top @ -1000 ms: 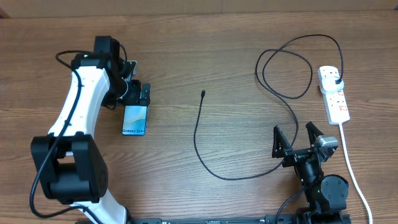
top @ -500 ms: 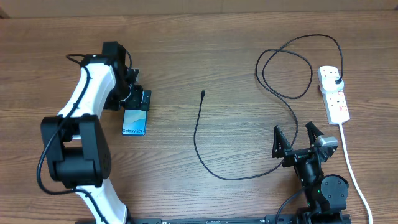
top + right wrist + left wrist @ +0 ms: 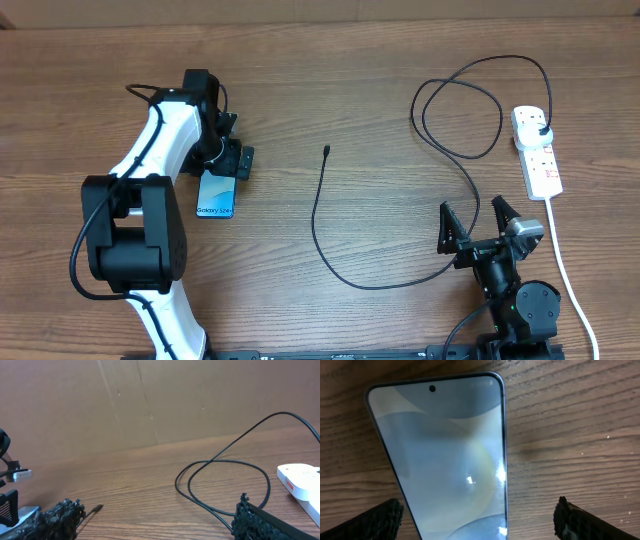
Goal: Plug charger to phone and switch on socket
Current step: 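Close the left gripper on the phone's sides and grip it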
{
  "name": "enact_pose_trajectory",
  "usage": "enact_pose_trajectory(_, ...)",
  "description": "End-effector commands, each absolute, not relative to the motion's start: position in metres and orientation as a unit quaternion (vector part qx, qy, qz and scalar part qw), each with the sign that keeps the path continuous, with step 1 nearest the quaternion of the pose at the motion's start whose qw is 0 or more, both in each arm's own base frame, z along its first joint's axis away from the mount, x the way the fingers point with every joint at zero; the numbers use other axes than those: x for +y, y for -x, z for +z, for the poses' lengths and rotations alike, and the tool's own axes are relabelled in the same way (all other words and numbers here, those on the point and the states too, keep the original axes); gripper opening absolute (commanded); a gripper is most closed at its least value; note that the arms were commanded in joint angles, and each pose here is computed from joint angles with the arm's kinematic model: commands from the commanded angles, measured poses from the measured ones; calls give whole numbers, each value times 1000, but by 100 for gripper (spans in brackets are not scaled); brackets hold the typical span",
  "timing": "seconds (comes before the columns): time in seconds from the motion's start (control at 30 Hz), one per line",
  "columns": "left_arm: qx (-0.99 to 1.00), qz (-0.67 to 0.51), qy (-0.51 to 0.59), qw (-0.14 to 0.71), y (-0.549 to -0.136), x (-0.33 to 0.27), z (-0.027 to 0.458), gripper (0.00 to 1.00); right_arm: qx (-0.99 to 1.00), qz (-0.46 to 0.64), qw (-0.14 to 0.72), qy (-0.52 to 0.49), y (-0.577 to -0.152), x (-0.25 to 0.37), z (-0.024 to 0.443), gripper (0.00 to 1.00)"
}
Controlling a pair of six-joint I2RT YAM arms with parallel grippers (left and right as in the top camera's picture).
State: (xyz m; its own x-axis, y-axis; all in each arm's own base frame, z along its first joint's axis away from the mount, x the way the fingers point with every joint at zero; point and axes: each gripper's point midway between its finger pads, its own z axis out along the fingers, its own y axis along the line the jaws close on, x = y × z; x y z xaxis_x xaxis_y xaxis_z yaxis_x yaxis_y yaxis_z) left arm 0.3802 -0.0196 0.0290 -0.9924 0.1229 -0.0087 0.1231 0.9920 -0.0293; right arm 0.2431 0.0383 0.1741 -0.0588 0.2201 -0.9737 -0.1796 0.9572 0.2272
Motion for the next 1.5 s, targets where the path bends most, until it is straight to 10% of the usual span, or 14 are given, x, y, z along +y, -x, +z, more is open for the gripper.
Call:
enact_pose_trajectory(0.0, 998, 9, -61, 4, -386, -12, 26, 99, 713, 149, 685, -12, -243, 40, 171, 100)
enact_pose_trajectory(1.47, 999, 13, -29, -6, -367, -10, -11, 94, 713, 149, 685, -12, -243, 40, 171, 100)
